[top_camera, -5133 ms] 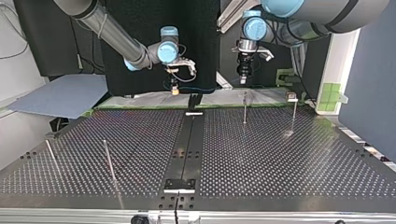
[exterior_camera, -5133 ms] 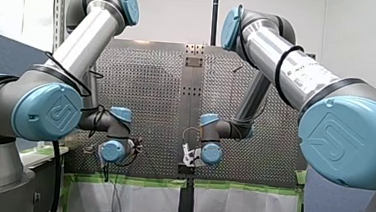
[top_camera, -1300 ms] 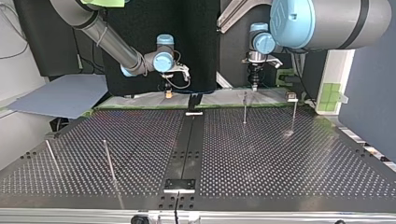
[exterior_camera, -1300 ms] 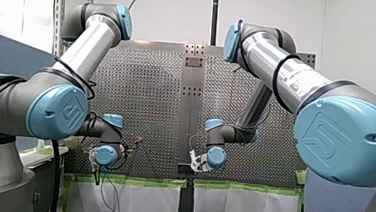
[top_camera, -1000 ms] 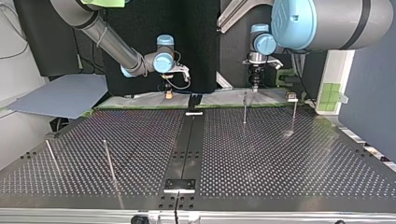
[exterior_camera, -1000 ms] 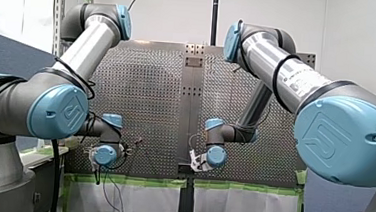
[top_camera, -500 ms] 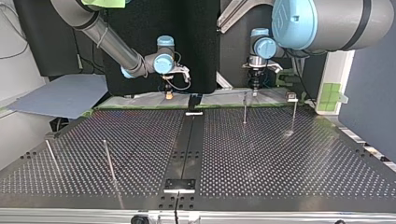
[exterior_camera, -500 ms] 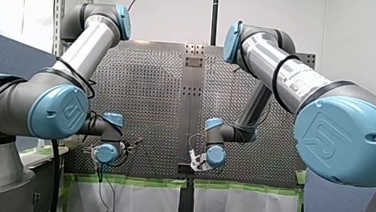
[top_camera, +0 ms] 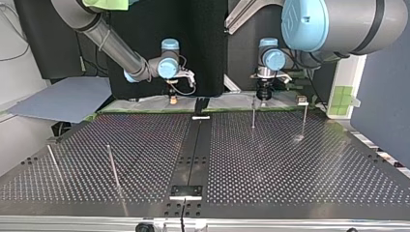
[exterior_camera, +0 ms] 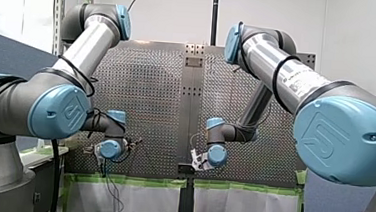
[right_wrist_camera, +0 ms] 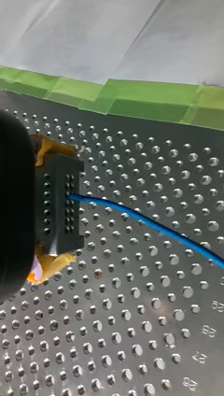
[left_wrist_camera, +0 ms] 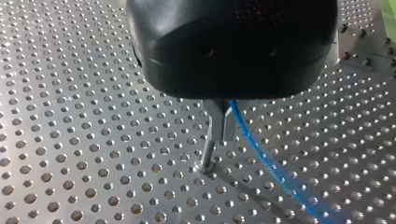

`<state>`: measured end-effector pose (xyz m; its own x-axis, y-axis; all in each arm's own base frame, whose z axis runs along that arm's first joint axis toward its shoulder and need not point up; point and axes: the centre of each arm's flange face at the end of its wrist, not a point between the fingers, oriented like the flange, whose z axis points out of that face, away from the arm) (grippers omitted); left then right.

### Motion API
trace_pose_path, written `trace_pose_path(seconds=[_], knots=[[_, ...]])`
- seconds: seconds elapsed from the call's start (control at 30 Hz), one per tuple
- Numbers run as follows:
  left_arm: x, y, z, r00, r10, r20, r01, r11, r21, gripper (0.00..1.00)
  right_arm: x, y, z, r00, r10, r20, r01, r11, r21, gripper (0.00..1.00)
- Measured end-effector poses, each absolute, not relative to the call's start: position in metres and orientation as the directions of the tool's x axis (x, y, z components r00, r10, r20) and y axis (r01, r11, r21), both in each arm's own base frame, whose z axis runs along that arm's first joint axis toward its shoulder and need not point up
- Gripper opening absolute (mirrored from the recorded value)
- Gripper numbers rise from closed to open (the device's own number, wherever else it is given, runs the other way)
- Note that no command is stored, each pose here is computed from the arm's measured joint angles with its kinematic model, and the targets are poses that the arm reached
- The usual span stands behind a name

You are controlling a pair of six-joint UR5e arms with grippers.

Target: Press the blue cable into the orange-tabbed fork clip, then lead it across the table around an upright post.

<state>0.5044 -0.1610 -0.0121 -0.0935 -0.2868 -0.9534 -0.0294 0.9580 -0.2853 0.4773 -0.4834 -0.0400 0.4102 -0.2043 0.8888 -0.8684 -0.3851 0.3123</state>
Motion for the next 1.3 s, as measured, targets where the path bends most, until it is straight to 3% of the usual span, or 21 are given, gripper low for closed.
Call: trace_pose_path(seconds=[0.5, 0.57, 0.63, 0.67, 0.7, 0.77, 0.8, 0.83, 0.87, 0.9, 0.93, 0.97, 1.03, 1.3], knots=[[0.522, -0.154, -0.007, -0.101, -0.296, -0.950, -0.040, 0.955, -0.294, 0.00, 0.466, -0.507, -0.034, 0.397, -0.212, 0.893, -0.882, -0.356, 0.308, 0.00], [0.523, -0.152, -0.007, -0.100, -0.298, -0.949, -0.044, 0.954, -0.295, 0.14, 0.465, -0.509, -0.033, 0.398, -0.213, 0.892, -0.883, -0.355, 0.309, 0.00], [0.524, -0.149, -0.007, -0.098, -0.300, -0.949, -0.049, 0.954, -0.297, 0.18, 0.465, -0.509, -0.033, 0.399, -0.215, 0.891, -0.882, -0.355, 0.310, 0.00], [0.524, -0.148, -0.007, -0.097, -0.301, -0.949, -0.051, 0.953, -0.297, 0.26, 0.464, -0.509, -0.033, 0.400, -0.215, 0.891, -0.882, -0.355, 0.310, 0.00], [0.524, -0.147, -0.007, -0.096, -0.302, -0.949, -0.053, 0.953, -0.298, 0.26, 0.464, -0.509, -0.033, 0.400, -0.216, 0.891, -0.882, -0.355, 0.310, 0.00], [0.525, -0.145, -0.007, -0.094, -0.302, -0.949, -0.052, 0.953, -0.299, 0.42, 0.464, -0.509, -0.034, 0.400, -0.216, 0.891, -0.882, -0.355, 0.310, 0.00], [0.526, -0.145, -0.007, -0.093, -0.303, -0.949, -0.049, 0.953, -0.299, 0.42, 0.464, -0.509, -0.034, 0.400, -0.216, 0.891, -0.882, -0.356, 0.310, 0.00], [0.526, -0.144, -0.007, -0.093, -0.302, -0.949, -0.044, 0.953, -0.299, 0.48, 0.464, -0.509, -0.034, 0.401, -0.217, 0.890, -0.881, -0.356, 0.310, 0.00], [0.527, -0.144, -0.006, -0.093, -0.301, -0.949, -0.042, 0.954, -0.298, 0.61, 0.464, -0.509, -0.034, 0.401, -0.217, 0.890, -0.881, -0.356, 0.310, 0.00], [0.527, -0.143, -0.006, -0.091, -0.299, -0.950, -0.041, 0.954, -0.296, 0.61, 0.464, -0.509, -0.034, 0.401, -0.217, 0.890, -0.881, -0.356, 0.310, 0.00], [0.528, -0.141, -0.006, -0.089, -0.296, -0.951, -0.045, 0.955, -0.293, 0.74, 0.464, -0.509, -0.034, 0.402, -0.218, 0.890, -0.881, -0.356, 0.311, 0.00], [0.528, -0.139, -0.006, -0.088, -0.294, -0.952, -0.050, 0.956, -0.291, 0.96, 0.464, -0.509, -0.034, 0.402, -0.218, 0.889, -0.881, -0.356, 0.311, 0.00], [0.529, -0.135, -0.006, -0.082, -0.290, -0.953, -0.064, 0.956, -0.285, 1.00, 0.464, -0.508, -0.034, 0.403, -0.220, 0.888, -0.881, -0.357, 0.311, 0.00], [0.526, -0.124, -0.009, -0.109, -0.241, -0.964, -0.121, 0.966, -0.228, 1.00, 0.464, -0.508, -0.035, 0.404, -0.222, 0.887, -0.880, -0.357, 0.312, 0.00]])
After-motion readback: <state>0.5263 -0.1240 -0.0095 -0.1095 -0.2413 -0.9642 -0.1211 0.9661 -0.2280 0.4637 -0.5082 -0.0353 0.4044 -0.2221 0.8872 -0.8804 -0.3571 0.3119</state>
